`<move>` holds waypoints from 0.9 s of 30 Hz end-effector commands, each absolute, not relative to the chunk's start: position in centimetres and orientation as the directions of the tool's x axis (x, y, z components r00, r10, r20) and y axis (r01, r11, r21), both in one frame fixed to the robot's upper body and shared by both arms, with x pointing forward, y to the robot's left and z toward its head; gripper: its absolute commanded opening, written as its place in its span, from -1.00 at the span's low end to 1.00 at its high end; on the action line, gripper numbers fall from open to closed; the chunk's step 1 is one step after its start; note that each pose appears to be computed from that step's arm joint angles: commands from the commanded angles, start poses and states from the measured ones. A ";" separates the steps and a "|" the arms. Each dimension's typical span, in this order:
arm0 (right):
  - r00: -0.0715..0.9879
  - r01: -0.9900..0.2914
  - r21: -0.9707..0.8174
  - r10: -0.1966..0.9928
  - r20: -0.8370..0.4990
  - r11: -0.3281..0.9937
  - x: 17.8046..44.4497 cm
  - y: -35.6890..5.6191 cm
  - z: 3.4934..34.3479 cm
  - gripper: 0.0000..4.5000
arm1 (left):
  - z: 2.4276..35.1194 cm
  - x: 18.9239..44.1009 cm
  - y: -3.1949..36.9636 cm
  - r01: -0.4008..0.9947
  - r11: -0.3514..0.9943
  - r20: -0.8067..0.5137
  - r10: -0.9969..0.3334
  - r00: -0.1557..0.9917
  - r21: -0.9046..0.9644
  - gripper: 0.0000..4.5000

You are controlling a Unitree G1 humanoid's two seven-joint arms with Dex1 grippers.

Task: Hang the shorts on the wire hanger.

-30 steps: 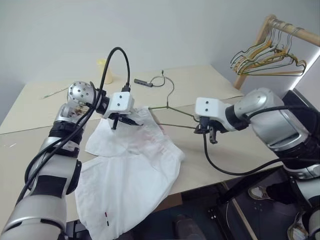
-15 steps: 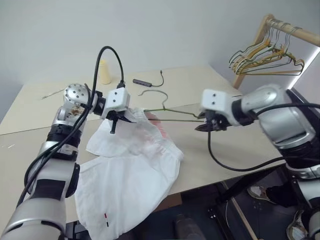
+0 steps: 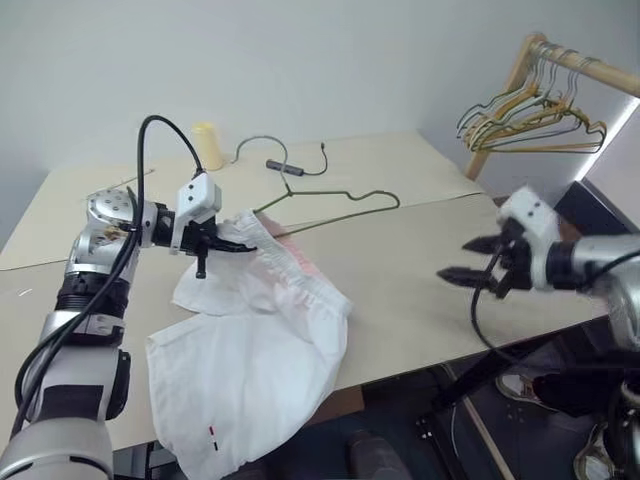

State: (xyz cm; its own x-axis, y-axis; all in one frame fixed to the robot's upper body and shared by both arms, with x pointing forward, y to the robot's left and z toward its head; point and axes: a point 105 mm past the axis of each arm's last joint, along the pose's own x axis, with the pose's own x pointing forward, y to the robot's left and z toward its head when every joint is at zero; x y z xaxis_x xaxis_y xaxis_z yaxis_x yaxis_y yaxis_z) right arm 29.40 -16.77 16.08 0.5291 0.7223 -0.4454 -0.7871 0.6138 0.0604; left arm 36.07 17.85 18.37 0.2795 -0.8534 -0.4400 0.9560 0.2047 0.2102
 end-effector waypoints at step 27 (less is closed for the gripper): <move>0.510 -0.651 0.391 0.756 -0.410 0.651 30.8 -8.6 11.2 -0.99 | 20.4 35.7 18.4 0.946 0.206 -0.424 -0.855 0.299 0.252 -1.00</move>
State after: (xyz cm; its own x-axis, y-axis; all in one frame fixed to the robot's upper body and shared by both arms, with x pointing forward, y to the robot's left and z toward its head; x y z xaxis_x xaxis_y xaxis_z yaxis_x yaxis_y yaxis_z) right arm 29.28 -7.15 9.41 0.4118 0.7824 -0.4672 -0.6473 0.6120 0.4543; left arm 36.00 17.94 18.59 0.2847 -0.8472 -0.4485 0.9551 0.2106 0.2086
